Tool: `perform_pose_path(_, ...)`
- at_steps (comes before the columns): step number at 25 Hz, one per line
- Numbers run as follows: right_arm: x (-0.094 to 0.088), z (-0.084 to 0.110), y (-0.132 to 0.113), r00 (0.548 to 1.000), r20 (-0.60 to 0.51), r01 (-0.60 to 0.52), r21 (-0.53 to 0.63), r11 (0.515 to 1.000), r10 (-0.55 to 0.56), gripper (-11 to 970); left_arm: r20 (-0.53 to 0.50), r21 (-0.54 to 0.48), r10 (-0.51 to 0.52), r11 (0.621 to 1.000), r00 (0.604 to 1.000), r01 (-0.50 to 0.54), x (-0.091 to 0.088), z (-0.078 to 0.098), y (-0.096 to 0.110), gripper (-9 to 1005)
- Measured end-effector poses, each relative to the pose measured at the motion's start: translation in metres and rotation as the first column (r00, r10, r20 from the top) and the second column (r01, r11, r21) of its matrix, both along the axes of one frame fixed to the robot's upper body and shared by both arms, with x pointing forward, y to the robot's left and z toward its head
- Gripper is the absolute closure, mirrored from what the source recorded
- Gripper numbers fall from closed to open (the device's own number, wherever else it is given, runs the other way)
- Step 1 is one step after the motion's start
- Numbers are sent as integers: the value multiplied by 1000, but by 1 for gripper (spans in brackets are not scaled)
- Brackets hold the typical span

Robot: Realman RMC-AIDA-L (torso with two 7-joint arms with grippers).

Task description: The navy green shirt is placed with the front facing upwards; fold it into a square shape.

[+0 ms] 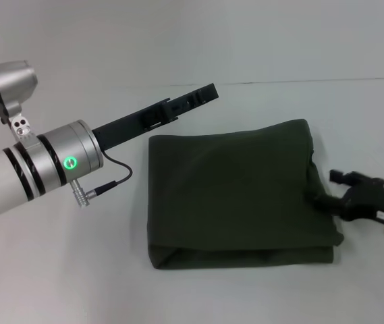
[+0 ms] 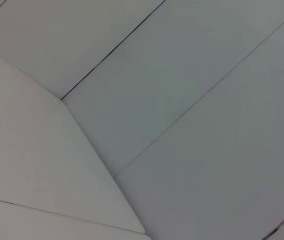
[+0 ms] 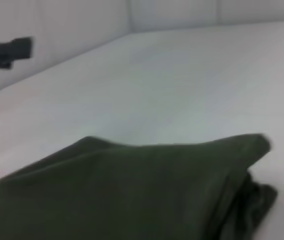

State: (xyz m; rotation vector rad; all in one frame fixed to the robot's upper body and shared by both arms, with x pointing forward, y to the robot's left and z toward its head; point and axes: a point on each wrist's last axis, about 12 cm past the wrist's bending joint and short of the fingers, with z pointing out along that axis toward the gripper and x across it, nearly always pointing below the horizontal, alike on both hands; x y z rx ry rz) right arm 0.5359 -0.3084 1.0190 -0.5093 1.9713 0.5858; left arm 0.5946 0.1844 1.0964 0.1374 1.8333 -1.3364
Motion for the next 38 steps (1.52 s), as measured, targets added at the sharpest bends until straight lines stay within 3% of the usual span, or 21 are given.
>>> perform_pose_path(6, -3, 26, 0, 990, 141, -52, 147, 988, 31, 142, 9, -17, -10, 1000, 1000, 10, -1, 3, -1, 30)
perform_pose_path(9, 6, 37, 9, 980, 189, -89, 185, 979, 54, 142, 10, -18, -9, 1000, 1000, 10, -1, 2, 0, 30)
perform_pose_path(15, 39, 36, 47, 985, 138, -118, 115, 986, 102, 142, 15, -16, -6, 1000, 1000, 7, -2, 1, 1, 30)
perform_pose_path(20, 50, 24, 66, 991, 74, -113, 33, 993, 110, 142, 16, -19, -11, 1000, 1000, 11, -3, 1, 1, 30)
perform_pose_path(34, 34, -1, 32, 996, -8, 93, 0, 996, -93, 142, 12, -26, -3, 1000, 1000, 3, -4, 0, 3, 31)
perform_pose_path(38, 30, -1, 29, 995, -6, 95, 21, 995, -95, 142, 15, -24, -3, 1000, 1000, 4, -3, 1, 3, 31)
